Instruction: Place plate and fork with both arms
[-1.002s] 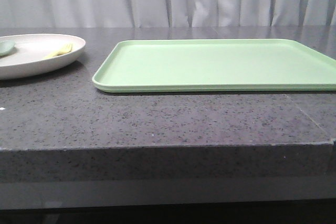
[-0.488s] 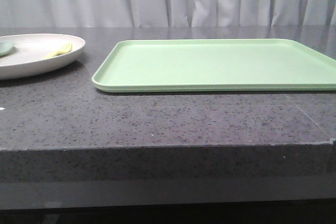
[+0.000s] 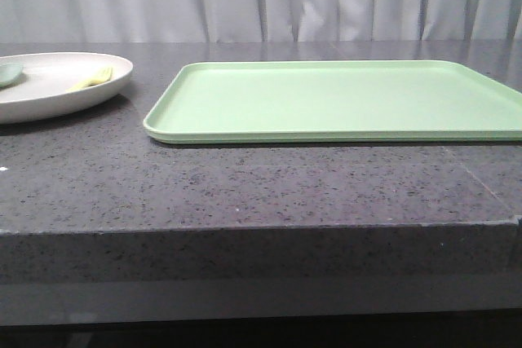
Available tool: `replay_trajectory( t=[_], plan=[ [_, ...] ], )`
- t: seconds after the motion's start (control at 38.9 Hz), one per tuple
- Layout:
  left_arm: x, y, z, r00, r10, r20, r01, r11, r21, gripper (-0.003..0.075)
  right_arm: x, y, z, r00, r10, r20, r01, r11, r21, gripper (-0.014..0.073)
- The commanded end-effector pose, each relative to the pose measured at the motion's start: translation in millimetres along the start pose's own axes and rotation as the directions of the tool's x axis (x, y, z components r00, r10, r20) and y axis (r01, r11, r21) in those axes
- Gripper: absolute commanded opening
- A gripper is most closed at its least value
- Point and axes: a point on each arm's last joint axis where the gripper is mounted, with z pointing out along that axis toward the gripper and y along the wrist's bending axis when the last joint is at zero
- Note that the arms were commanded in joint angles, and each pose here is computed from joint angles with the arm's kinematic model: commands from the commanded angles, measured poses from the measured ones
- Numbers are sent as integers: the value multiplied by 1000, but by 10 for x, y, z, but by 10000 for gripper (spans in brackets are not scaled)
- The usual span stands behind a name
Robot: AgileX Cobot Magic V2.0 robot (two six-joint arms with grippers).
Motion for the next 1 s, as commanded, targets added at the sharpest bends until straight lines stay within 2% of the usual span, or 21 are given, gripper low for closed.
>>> replay_trajectory(
  t=[0.0,0.8,0.87,0.98],
  plan=[
    [-207,10,-24,991,3,137,-1,1000,-10,632,-160,-9,-2,995,-8,99,7,1000,12,525],
    [-215,8,-28,990,-4,138,5,1000,-7,630,-160,-9,-2,995,-8,99,7,1000,12,525],
    [-246,11,-9,995,2,98,-1,1000,-9,630,-160,-9,-2,995,-8,99,7,1000,12,525],
    [-302,16,64,1000,8,-21,-9,1000,-11,630,-160,-9,-2,995,-8,99,7,1000,12,525]
  ],
)
